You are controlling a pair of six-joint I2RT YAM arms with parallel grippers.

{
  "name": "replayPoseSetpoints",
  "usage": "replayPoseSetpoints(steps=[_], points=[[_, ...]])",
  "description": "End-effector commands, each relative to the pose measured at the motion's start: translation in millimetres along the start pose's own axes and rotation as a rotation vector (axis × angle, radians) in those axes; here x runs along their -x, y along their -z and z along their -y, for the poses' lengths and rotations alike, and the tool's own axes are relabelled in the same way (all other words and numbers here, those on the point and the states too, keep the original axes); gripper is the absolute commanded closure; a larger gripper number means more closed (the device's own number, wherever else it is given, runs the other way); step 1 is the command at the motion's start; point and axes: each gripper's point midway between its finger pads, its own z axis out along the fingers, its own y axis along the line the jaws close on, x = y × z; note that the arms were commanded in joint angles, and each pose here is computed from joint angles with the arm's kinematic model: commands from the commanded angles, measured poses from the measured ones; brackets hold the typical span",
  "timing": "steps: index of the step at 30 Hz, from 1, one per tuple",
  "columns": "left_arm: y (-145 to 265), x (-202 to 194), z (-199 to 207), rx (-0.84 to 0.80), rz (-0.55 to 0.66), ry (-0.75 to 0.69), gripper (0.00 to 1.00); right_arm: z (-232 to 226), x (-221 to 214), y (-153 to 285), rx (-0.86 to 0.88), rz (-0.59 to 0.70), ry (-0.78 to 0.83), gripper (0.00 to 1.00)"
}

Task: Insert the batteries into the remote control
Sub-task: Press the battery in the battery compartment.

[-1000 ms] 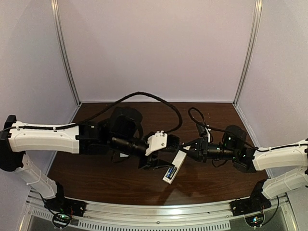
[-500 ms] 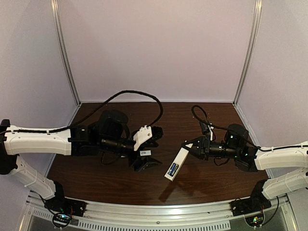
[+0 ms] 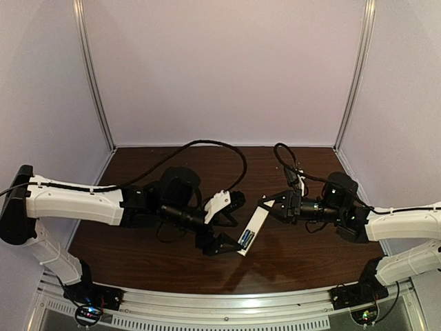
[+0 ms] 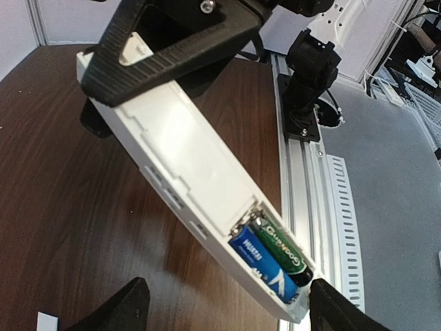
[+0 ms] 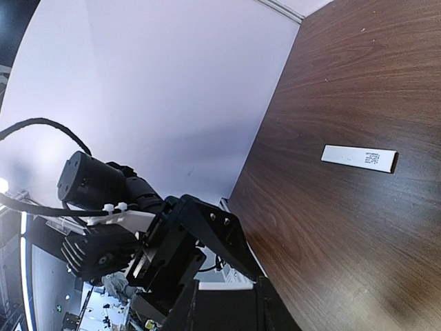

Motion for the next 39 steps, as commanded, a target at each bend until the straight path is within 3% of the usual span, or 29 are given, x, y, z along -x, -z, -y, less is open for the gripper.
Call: replayPoseSetpoints(steps=[1, 16, 28, 33, 39], points=[[-4.1, 20.2, 11.3, -0.059, 0.054, -0.008, 0.2, -21.9, 4.2, -4.3, 0.064, -0.001, 0.06, 1.0], [-16.5, 22.5, 14.4, -0.112, 0.051, 0.017, 0.37, -27.8, 0.7, -7.9, 0.079, -0.018, 0.083, 1.0], [-23.2, 13.3, 10.7, -0.112, 0.03, 0.017, 0.65, -43.8, -1.5, -5.7, 0.151, -0.02, 0.073, 1.0], [-23.9, 15.3, 6.7, -0.085, 0.028, 0.012, 0.61, -40.2, -1.2, -5.0, 0.144, -0.011, 0.054, 1.0], [-23.7, 8.9, 5.0, -0.074, -0.005, 0.001, 0.48, -34.2, -0.4, -5.5, 0.124, 0.0, 0.025, 1.0]])
